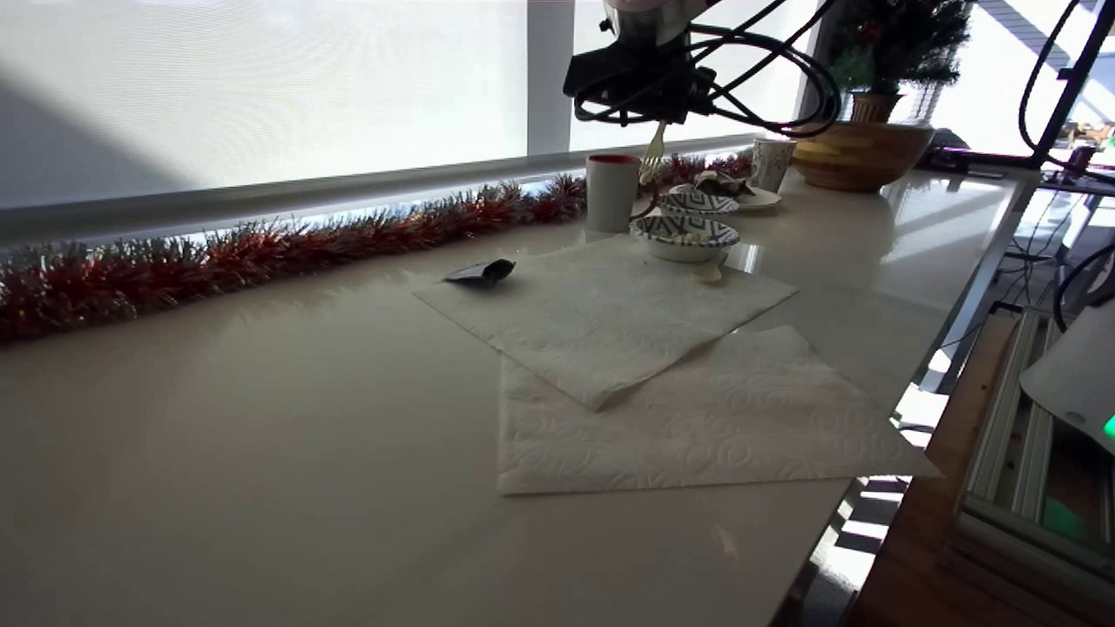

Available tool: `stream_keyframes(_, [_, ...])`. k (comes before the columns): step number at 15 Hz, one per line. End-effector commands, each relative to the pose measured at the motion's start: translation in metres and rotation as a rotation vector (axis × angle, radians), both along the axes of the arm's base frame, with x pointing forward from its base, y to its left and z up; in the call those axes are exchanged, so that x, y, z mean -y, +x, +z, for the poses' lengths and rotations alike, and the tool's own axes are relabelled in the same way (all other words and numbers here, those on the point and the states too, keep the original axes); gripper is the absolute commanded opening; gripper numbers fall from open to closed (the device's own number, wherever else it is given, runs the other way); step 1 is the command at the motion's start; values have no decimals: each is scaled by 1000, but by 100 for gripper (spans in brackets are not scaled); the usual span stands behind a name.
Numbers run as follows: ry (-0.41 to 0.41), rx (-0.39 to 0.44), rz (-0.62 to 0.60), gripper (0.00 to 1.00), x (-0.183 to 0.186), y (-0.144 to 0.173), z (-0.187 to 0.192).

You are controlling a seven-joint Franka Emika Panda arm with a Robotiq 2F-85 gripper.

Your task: Pick up one white object with the fork, and then put it in the mug

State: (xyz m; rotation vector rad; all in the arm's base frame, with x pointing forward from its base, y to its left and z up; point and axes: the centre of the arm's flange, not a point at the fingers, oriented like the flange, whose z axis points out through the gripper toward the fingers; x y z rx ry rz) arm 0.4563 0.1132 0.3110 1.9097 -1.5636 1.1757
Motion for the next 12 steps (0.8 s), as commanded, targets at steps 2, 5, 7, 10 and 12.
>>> stream_keyframes(2, [180,139,-78,3,35,-12,42])
stream_keyframes(5, [145,105,-67,12,33,3,40])
stream_keyframes(7, [143,99,-64,12,33,3,38])
stream_keyframes(10, [184,90,-79,4,30,7,37])
stream_keyframes(12, [250,116,-134,4,32,16,46])
